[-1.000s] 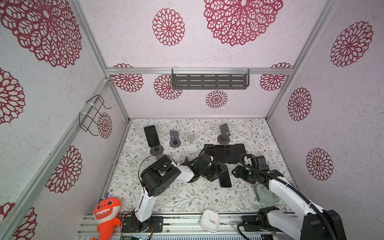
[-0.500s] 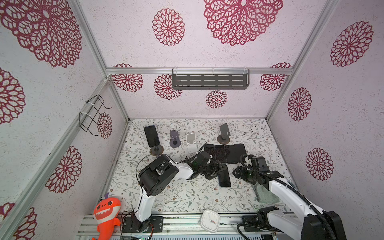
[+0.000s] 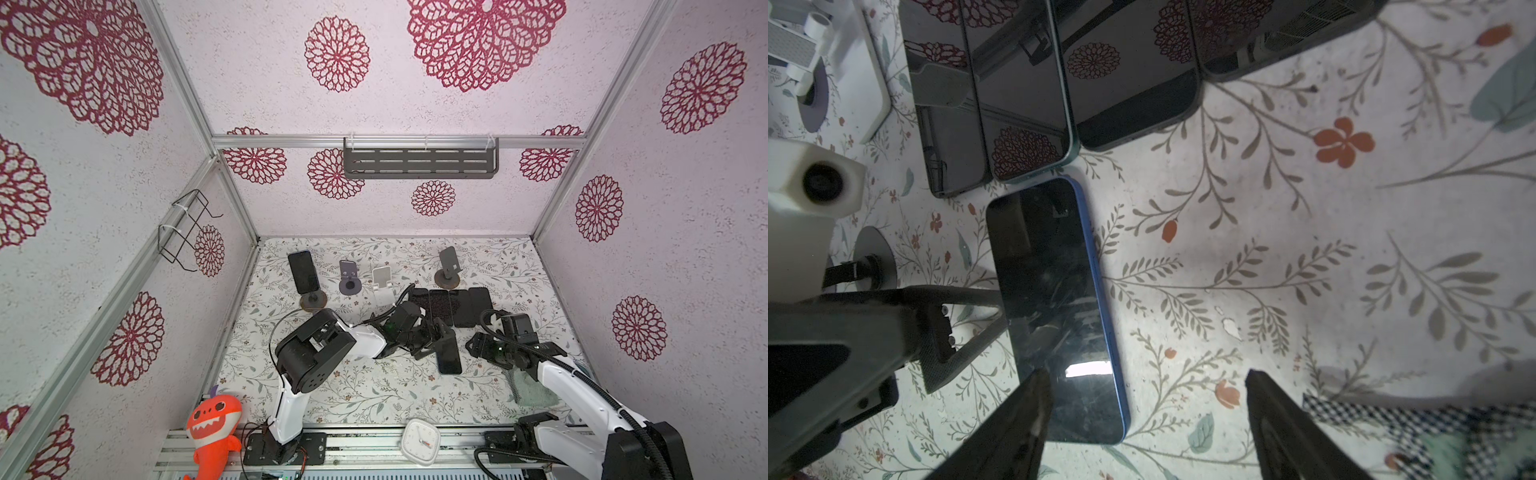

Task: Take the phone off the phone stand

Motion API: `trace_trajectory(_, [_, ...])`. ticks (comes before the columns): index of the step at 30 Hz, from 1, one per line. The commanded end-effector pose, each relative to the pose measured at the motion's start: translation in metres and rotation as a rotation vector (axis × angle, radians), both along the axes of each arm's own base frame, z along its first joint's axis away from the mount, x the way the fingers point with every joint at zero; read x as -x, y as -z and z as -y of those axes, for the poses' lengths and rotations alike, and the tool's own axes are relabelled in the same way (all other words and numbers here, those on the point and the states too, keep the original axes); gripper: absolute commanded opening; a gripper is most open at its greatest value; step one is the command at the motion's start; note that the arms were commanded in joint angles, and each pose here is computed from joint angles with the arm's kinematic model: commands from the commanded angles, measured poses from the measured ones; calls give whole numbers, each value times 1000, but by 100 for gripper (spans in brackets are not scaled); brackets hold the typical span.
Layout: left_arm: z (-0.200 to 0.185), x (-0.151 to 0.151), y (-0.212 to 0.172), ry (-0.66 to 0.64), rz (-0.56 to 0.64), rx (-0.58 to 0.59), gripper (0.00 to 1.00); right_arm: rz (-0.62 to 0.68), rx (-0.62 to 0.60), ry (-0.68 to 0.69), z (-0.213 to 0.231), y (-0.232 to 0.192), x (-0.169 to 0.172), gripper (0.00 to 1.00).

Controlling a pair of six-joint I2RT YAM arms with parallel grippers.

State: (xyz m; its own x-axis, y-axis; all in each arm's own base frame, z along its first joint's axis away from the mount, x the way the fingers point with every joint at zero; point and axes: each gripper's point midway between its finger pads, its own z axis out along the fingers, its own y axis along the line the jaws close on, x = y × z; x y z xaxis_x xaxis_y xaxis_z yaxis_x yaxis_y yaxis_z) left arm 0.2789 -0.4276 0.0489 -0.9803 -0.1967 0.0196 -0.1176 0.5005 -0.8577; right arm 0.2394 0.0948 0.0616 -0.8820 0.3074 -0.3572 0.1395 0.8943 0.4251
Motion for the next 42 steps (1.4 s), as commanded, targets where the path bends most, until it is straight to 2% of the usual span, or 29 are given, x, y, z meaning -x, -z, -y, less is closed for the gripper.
trace_trajectory(1, [-25,4,29,-22,-52,-153,100,15,1,14,1,-4,-2,77])
trace_trajectory(13, [-32,0,23,-19,-2,-214,98,14,8,11,1,-2,-5,77])
trace_trajectory(14, [-31,-3,7,-23,24,-192,98,12,9,10,1,-1,-6,77])
trace_trajectory(26, [-37,-19,-38,-31,180,-235,99,65,12,17,0,-17,-19,77])
trace_trajectory(30, [-43,-23,-69,-29,272,-255,100,126,-2,11,-2,-31,-27,77])
trace_trajectory(35, [-58,-31,-139,-79,435,-261,100,199,5,2,-2,-46,-34,77])
trace_trajectory(38, [-83,-36,-170,-106,545,-346,99,209,11,-11,-4,-51,-41,77])
trace_trajectory(42, [-139,-48,-198,-153,640,-506,98,222,21,-22,-5,-56,-47,78])
